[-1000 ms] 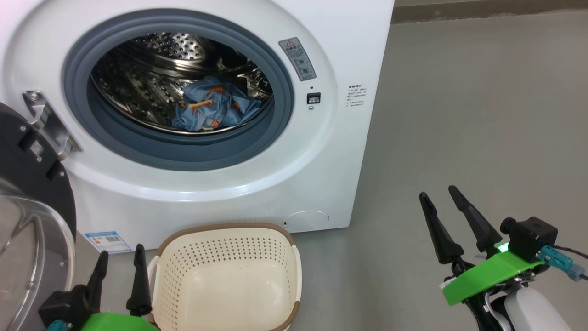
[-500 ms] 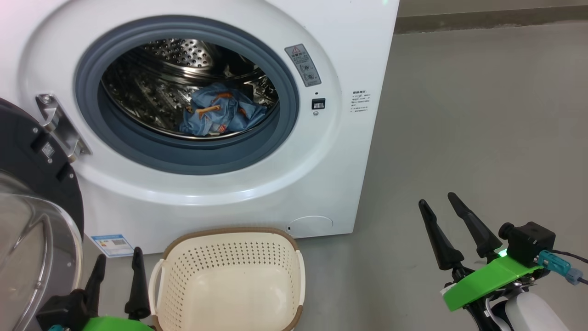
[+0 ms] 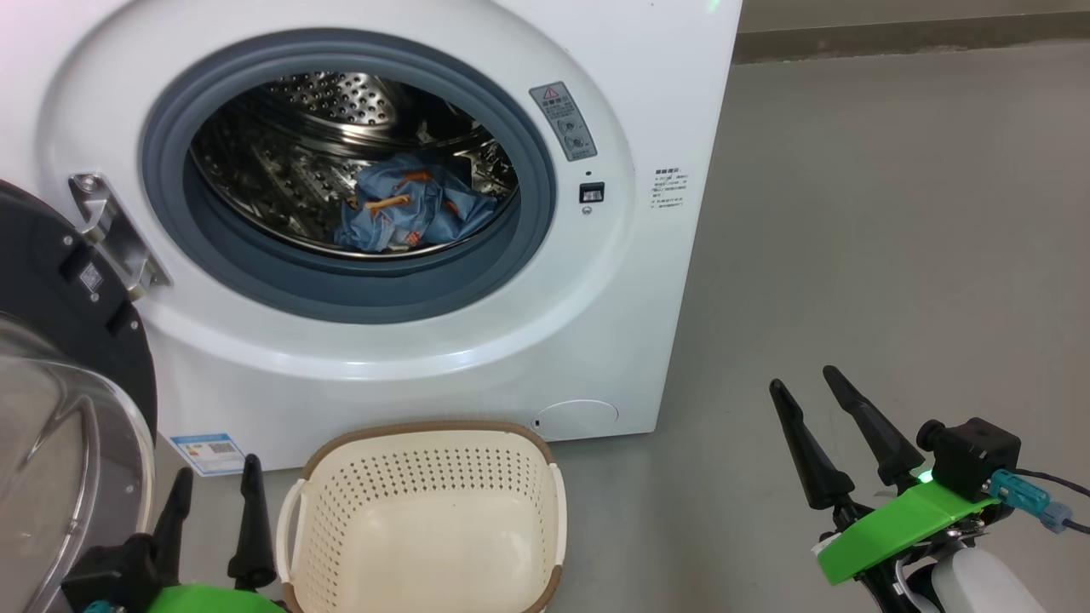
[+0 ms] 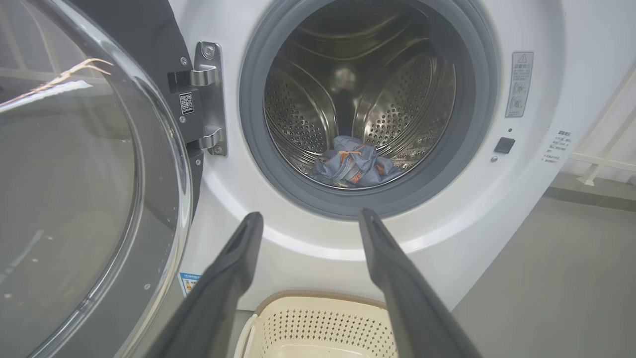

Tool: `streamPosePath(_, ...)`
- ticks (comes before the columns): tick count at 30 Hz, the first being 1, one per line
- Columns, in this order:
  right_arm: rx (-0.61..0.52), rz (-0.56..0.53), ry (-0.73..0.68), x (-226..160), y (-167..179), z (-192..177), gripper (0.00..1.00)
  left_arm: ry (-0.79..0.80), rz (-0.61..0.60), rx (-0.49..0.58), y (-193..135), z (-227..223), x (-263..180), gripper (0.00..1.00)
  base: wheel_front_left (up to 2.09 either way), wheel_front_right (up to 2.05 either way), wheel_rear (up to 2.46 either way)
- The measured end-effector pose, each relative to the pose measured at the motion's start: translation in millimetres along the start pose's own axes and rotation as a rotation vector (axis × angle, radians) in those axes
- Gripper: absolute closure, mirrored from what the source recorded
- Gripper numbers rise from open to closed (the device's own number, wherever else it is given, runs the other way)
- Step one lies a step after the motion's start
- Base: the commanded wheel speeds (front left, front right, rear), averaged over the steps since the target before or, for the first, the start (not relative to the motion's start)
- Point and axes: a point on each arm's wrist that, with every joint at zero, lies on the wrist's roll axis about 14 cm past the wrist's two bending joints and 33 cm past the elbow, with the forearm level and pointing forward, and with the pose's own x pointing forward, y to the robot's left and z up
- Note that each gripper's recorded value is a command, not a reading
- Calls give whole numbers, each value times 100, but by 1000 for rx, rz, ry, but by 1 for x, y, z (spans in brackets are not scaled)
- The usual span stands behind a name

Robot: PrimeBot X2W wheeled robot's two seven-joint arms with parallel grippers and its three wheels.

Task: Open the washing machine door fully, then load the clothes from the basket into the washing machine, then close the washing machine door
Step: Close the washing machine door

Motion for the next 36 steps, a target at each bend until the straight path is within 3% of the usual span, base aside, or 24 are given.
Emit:
streamPosePath(21, 2, 0, 2, 1, 0, -1, 0, -28, 12, -3, 3, 7, 1, 0, -95, 95, 0)
streamPosePath(36, 2, 3, -3, 1, 1, 1, 0, -36, 14, 9, 3, 9, 0, 0, -8, 8, 0)
